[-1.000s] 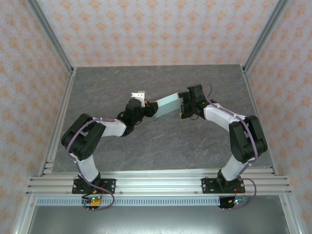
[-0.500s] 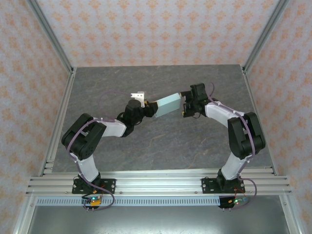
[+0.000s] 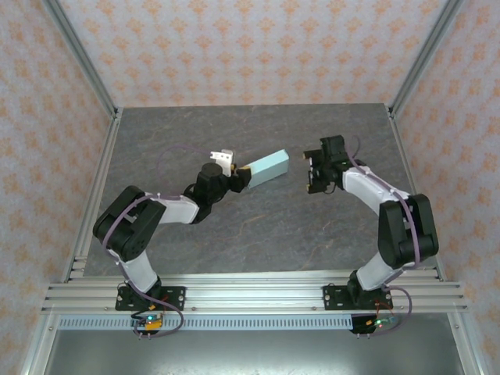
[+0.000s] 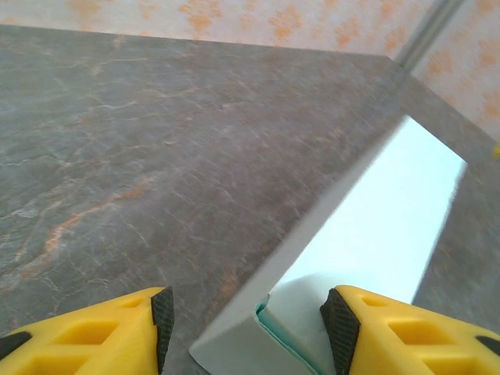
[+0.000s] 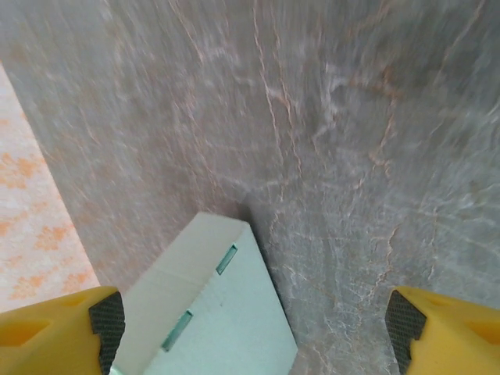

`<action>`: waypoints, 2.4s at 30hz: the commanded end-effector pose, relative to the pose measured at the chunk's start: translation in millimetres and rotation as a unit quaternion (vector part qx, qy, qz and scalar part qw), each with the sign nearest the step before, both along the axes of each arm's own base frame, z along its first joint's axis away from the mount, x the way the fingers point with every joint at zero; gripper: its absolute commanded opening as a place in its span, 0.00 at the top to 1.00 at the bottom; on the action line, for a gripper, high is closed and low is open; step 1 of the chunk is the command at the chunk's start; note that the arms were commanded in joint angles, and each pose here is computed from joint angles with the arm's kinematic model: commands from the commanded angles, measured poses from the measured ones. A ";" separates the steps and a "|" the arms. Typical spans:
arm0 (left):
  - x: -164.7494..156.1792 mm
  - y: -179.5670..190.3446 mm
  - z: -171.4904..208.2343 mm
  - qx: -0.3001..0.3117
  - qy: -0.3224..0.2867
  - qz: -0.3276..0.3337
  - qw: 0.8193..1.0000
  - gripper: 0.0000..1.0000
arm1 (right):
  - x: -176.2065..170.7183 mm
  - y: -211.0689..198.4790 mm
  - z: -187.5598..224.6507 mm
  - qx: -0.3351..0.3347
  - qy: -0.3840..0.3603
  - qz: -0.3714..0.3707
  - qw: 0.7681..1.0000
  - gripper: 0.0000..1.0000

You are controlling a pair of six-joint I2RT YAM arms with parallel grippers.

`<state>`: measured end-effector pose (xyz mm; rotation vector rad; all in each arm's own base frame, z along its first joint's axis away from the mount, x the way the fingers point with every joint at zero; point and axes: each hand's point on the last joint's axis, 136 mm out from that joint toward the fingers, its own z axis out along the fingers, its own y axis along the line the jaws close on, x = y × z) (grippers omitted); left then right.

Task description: Fold the paper box

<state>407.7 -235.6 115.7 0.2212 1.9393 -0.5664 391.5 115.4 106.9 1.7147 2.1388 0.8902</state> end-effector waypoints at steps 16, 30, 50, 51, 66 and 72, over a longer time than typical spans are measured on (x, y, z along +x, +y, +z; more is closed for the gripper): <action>-62.9 53.2 92.9 0.151 -0.069 0.028 0.986 0.00 | -17.6 -111.6 87.1 -0.343 -0.192 0.056 0.918 0.02; -60.4 238.6 70.1 0.258 -0.017 0.331 0.907 0.00 | -73.7 -175.4 103.9 -0.655 -0.199 0.063 0.726 0.01; -16.8 260.5 -16.3 0.123 -0.008 0.269 0.955 0.00 | 11.9 -145.0 -13.3 -0.586 -0.202 0.241 0.747 0.01; -17.7 259.7 -19.4 0.125 -0.006 0.268 0.955 0.00 | 10.2 -148.0 -12.2 -0.590 -0.205 0.227 0.747 0.01; -13.4 259.3 -22.9 0.155 0.004 0.285 0.946 0.00 | -7.9 -164.7 -13.8 -0.619 -0.201 0.158 0.742 0.01; -13.5 259.0 -23.4 0.157 0.005 0.286 0.945 0.00 | -8.0 -164.1 -13.8 -0.620 -0.200 0.159 0.742 0.01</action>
